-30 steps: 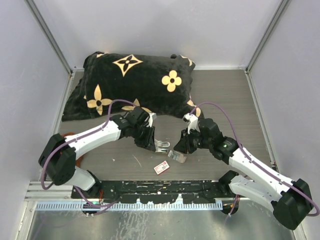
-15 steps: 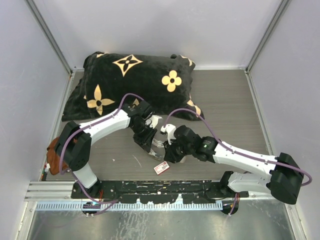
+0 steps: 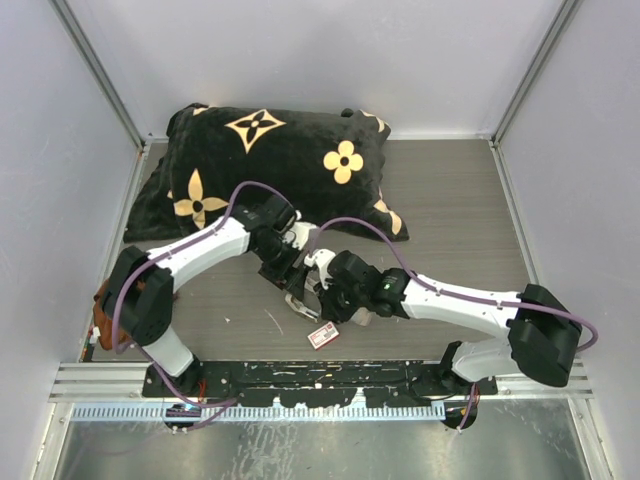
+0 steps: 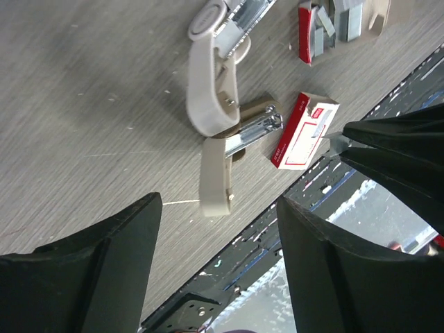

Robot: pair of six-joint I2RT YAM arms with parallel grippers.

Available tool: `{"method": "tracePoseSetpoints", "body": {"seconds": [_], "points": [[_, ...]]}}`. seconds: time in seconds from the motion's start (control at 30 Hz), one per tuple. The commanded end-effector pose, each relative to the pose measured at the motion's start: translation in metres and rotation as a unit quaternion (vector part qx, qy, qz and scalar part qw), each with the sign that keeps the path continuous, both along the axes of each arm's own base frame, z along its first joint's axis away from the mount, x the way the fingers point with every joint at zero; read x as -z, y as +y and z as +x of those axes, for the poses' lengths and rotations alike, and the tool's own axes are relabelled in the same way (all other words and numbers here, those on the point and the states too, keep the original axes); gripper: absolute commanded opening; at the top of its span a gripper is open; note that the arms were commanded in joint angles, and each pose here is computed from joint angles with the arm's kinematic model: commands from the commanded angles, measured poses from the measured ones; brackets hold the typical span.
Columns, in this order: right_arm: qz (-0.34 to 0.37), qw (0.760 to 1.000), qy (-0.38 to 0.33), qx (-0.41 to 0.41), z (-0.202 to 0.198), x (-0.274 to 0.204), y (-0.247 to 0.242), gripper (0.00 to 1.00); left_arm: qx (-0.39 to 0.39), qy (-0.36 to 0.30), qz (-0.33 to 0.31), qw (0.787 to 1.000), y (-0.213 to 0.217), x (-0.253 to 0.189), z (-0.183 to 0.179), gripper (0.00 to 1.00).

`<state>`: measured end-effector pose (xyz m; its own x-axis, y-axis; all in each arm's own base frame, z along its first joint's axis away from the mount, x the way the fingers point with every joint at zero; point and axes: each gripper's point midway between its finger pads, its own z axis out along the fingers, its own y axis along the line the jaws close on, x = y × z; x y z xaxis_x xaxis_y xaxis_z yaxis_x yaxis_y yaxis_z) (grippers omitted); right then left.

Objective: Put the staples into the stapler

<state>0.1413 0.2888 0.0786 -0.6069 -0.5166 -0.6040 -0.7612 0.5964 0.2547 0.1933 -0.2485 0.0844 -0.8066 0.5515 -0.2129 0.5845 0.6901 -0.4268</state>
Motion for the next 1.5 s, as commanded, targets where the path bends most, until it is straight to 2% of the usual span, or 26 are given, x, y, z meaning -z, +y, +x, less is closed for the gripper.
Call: {"method": "tracePoseSetpoints", "body": {"seconds": [0.0,0.1,0.23,0.37,0.77,1.47], "points": [[0.029,0.999,-0.034,-0.001,0.015,-0.023,0.021,0.06,-0.041,-0.083,-0.071,0.993,0.002,-0.045,0.029,0.71],[0.023,0.999,-0.031,-0.002,0.017,-0.021,0.025,0.07,-0.112,-0.123,-0.087,0.982,0.023,-0.062,0.055,0.75],[0.006,1.0,-0.025,-0.006,0.017,-0.013,0.03,0.07,-0.235,-0.158,-0.096,0.954,0.065,-0.077,0.09,0.79],[-0.016,1.0,-0.023,-0.006,0.019,-0.004,0.033,0.07,-0.295,-0.189,-0.092,0.932,0.092,-0.087,0.106,0.81],[-0.055,0.998,-0.021,-0.006,0.021,0.012,0.039,0.08,-0.301,-0.2,-0.073,0.929,0.101,-0.084,0.106,0.83],[-0.076,0.997,-0.018,-0.019,0.023,0.025,0.043,0.08,-0.304,-0.221,-0.08,0.923,0.104,-0.096,0.106,0.84]]}}
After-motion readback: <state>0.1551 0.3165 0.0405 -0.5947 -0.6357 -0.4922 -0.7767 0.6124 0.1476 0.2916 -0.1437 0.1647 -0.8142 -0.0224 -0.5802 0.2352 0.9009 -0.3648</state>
